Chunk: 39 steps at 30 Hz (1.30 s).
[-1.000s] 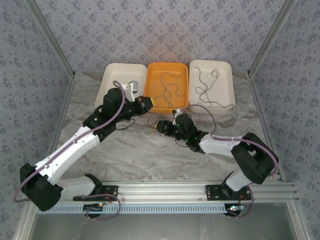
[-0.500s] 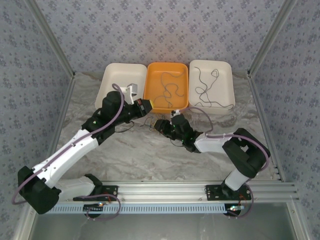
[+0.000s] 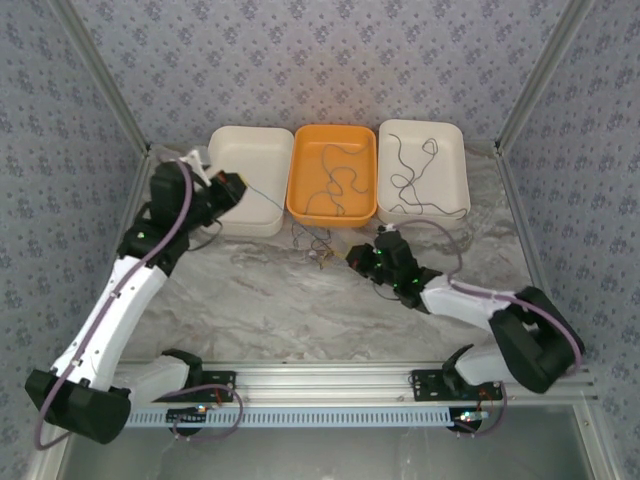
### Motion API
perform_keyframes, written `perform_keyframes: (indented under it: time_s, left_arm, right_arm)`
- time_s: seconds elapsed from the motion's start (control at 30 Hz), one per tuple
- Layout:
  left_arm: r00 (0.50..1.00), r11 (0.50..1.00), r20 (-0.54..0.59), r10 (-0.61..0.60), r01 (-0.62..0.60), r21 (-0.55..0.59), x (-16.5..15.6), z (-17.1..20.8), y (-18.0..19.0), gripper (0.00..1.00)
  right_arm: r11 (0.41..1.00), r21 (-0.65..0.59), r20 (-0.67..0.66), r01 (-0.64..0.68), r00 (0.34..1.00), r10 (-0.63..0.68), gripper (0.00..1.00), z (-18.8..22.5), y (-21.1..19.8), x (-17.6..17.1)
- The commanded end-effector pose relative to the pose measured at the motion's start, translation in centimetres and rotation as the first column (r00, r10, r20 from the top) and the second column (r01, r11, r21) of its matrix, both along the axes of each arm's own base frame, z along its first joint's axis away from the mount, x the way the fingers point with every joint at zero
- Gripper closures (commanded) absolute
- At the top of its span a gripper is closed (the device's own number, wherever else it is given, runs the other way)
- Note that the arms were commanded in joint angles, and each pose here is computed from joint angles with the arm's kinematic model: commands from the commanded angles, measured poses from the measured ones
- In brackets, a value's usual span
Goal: Untangle the cables
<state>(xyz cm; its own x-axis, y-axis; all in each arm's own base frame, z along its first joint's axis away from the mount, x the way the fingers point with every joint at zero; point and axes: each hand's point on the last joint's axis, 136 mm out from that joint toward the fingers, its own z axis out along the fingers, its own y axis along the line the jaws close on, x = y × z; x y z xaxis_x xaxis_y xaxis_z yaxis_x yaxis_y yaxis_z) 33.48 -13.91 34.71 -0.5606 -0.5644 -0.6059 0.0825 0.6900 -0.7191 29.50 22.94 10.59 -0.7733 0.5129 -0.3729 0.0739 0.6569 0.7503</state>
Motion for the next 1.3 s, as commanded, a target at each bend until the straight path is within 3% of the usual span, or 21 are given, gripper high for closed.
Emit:
perform_keyframes:
  time_s: [0.0,0.23,0.43,0.67,0.93,1.1,1.27]
  left_arm:
    - [0.999,0.999,0.015,-0.039,0.039,0.004,-0.5,1.5,0.6,1.00]
    - [0.997,0.995,0.012,-0.073,0.074,-0.072,-0.8,0.2,-0.3,1.00]
    - [0.993,0.989,0.026,-0.112,0.114,-0.091,-2.0,0.7,-1.4,1.00]
    - [0.999,0.999,-0.008,0.049,-0.048,0.015,-3.9,1.3,2.5,1.00]
    - [0.964,0.964,-0.106,0.244,-0.229,0.137,-5.8,-4.1,7.4,1.00]
    - [0.955,0.960,-0.146,0.258,-0.237,0.149,-6.1,-6.0,7.7,1.00]
    - [0.960,0.968,-0.158,0.230,-0.210,0.134,-6.0,-6.5,7.1,1.00]
  right_arm:
    - [0.981,-0.185,-0.031,-0.055,0.998,0.050,1.00,-0.1,-3.1,-1.8]
    - [0.951,-0.299,-0.013,-0.077,0.997,0.077,1.00,1.9,-4.4,-1.5]
    - [0.915,-0.401,-0.078,-0.030,0.997,-0.001,1.00,0.2,-6.9,-1.2]
    - [0.892,-0.417,-0.071,0.176,0.972,-0.226,1.00,0.9,-14.2,-0.8]
    - [0.855,-0.391,-0.035,0.339,0.923,-0.382,1.00,4.5,-20.4,-0.6]
    - [0.862,-0.365,-0.001,0.351,0.926,-0.378,1.00,6.1,-20.7,-0.4]
    - [0.901,-0.346,0.011,0.262,0.961,-0.275,1.00,7.1,-17.7,0.1]
